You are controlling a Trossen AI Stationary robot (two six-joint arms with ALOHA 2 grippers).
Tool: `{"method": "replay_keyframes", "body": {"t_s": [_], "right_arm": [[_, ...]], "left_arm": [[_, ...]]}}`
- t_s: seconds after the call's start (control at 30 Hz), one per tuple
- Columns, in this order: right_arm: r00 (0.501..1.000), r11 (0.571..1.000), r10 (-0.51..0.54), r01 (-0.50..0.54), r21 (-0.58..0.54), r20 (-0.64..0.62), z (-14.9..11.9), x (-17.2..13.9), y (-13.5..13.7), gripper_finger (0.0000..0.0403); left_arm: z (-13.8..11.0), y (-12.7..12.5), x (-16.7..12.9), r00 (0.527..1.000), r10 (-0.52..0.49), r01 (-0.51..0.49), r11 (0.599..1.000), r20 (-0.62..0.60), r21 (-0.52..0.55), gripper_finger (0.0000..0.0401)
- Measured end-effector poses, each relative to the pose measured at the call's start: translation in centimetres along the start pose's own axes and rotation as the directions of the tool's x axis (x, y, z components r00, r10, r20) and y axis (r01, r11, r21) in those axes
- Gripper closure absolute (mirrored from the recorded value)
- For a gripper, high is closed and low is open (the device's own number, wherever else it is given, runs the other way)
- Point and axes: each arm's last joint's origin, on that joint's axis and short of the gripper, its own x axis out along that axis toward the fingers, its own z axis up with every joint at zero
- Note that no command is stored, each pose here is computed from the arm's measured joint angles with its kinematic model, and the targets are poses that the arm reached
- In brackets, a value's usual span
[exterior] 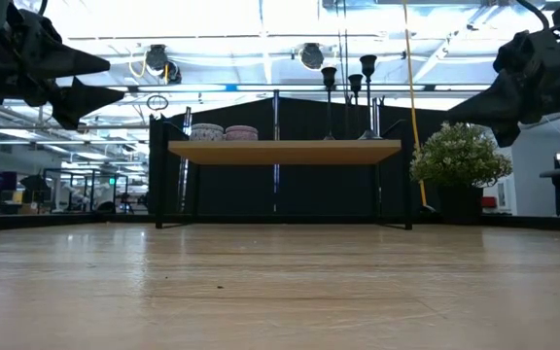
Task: Pick & Place candle stick holders
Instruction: Return to Home Position
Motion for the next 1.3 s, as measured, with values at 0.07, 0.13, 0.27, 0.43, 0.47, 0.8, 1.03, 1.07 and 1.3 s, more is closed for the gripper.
{"method": "replay_keyframes", "body": {"t_s": [0.07,0.13,0.27,0.43,0.47,0.8,1.03,1.07,1.3], "right_arm": [[1.0,1.0,-0.002,0.002,0.002,0.005,0.04,0.0,0.0,0.0403],[1.0,1.0,0.001,-0.001,0.004,0.015,0.12,0.02,0.04,0.0403],[1.0,1.0,0.004,-0.004,0.005,0.022,0.19,0.03,0.06,0.0403],[1.0,1.0,0.004,-0.004,0.005,0.021,0.17,0.05,0.06,0.0403],[1.0,1.0,0.004,-0.004,0.005,0.021,0.17,0.05,0.06,0.0403],[1.0,1.0,0.003,-0.003,0.005,0.02,0.15,0.05,0.05,0.0403],[1.0,1.0,0.003,-0.003,0.005,0.02,0.14,0.06,0.05,0.0403],[1.0,1.0,0.003,-0.003,0.005,0.02,0.14,0.06,0.05,0.0403],[1.0,1.0,0.003,-0.003,0.005,0.02,0.14,0.06,0.05,0.0403]], "left_arm": [[0.04,-0.01,0.0,1.0,-0.001,0.001,1.0,0.004,-0.002,0.0107],[0.06,-0.01,0.0,1.0,-0.002,0.002,1.0,0.006,-0.002,0.0107],[0.08,-0.02,0.01,1.0,-0.003,0.003,1.0,0.011,-0.004,0.0107],[0.12,-0.03,0.0,1.0,-0.004,0.004,1.0,0.015,-0.006,0.0107],[0.14,-0.03,0.0,1.0,-0.004,0.004,1.0,0.016,-0.006,0.0107],[0.14,-0.04,0.0,1.0,-0.007,0.007,1.0,0.016,-0.007,0.0107],[0.15,-0.04,0.0,1.0,-0.007,0.007,1.0,0.017,-0.008,0.0107],[0.15,-0.04,0.0,1.0,-0.007,0.007,1.0,0.017,-0.008,0.0107],[0.15,-0.04,0.0,1.0,-0.007,0.007,1.0,0.017,-0.008,0.0107]]}}
